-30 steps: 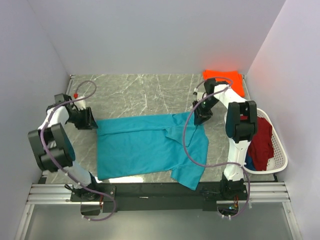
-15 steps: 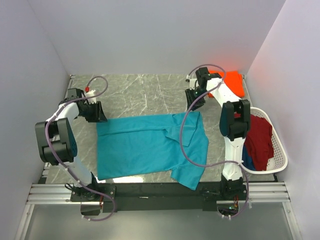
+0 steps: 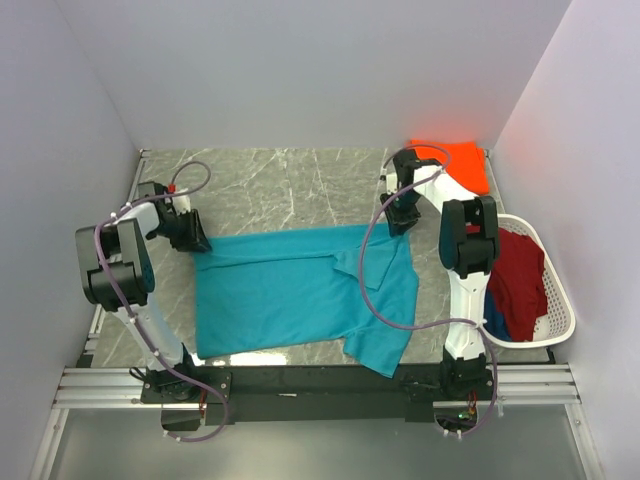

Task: Fold and stack the t-shirts
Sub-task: Fold the tshirt

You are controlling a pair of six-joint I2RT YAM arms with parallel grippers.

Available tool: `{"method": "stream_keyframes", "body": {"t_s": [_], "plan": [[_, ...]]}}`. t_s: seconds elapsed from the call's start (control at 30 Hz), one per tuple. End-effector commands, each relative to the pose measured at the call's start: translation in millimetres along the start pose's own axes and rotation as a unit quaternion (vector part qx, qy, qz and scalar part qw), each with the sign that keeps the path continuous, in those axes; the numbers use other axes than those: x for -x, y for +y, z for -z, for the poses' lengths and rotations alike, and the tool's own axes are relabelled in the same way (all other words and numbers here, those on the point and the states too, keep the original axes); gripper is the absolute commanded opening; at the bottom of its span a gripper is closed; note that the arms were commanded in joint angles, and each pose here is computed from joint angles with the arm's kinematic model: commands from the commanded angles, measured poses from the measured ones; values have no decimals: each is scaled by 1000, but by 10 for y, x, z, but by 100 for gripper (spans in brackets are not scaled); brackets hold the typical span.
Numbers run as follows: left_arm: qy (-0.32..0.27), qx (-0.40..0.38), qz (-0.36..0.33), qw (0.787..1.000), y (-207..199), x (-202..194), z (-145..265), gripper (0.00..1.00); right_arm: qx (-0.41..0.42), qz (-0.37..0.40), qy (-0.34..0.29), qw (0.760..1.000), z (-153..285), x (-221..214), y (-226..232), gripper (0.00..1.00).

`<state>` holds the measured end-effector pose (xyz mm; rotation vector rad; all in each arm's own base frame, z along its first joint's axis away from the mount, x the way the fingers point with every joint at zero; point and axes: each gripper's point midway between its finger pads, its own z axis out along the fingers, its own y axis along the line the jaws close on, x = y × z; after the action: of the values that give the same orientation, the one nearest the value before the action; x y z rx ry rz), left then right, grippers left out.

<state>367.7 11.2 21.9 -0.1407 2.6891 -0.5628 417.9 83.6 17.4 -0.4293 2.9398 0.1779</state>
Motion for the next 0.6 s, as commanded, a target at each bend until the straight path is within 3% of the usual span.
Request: {"method": "stream_keyframes", "body": {"t_s": [0.0, 0.13, 0.3, 0.43, 0.57], "plan": [[0, 54, 8, 999, 307, 75, -56, 35, -74, -1, -17, 997, 6, 82, -401, 40], [-10, 28, -4, 1000, 213, 234, -24, 41, -24, 7, -42, 999, 164, 214, -207, 45], [-59, -31, -61, 996, -207, 484, 306, 46, 47, 38, -102, 993, 764, 388, 182, 50], [-74, -40, -93, 992, -398, 394, 472, 47, 63, 58, -91, 992, 913, 233, 372, 50], [-54, -28, -92, 994, -411, 180, 415, 46, 53, 81, -46, 994, 682, 47, 490, 49]]}}
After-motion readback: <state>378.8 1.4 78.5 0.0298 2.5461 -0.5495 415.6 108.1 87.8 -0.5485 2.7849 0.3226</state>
